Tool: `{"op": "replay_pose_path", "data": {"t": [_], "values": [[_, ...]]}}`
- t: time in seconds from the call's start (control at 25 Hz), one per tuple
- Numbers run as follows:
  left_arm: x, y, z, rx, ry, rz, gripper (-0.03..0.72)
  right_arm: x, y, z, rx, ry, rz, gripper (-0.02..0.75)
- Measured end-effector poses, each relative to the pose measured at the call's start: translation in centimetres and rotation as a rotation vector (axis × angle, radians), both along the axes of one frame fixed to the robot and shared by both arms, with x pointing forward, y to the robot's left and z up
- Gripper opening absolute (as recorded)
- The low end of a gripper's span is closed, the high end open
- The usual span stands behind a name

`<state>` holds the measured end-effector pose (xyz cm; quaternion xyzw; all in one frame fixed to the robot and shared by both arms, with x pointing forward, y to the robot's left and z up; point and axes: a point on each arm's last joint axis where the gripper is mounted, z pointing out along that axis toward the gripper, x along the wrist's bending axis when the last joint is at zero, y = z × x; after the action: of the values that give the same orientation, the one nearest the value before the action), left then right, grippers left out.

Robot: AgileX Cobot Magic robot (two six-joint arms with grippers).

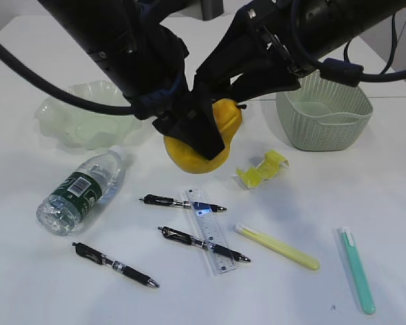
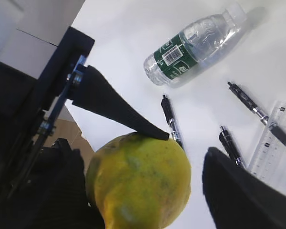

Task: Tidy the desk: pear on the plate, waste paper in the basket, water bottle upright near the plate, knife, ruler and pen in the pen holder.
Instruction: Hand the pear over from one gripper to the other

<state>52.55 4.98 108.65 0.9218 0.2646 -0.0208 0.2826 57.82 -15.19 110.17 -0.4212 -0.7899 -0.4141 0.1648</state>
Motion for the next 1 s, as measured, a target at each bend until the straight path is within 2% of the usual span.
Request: {"op": "replay_pose_path", "data": {"t": [0.12, 0.44, 0.64, 1.0], "values": [[0.0, 0.2, -0.1, 0.027, -0.006, -0.008, 0.505, 0.0, 0.0, 0.0, -0.001, 0.003, -0.003, 0.598], [0.2, 0.8, -0.4, 0.102, -0.038, -0.017, 0.504, 0.0, -0.1, -0.1, -0.010, 0.003, -0.003, 0.600], [0.3, 0.9, -0.4, 0.114, -0.044, -0.013, 0.504, 0.0, -0.1, -0.2, -0.027, -0.001, 0.000, 0.597], [0.4, 1.0, -0.5, 0.133, -0.055, -0.012, 0.504, 0.1, -0.6, -0.8, -0.112, -0.017, 0.000, 0.596]]}}
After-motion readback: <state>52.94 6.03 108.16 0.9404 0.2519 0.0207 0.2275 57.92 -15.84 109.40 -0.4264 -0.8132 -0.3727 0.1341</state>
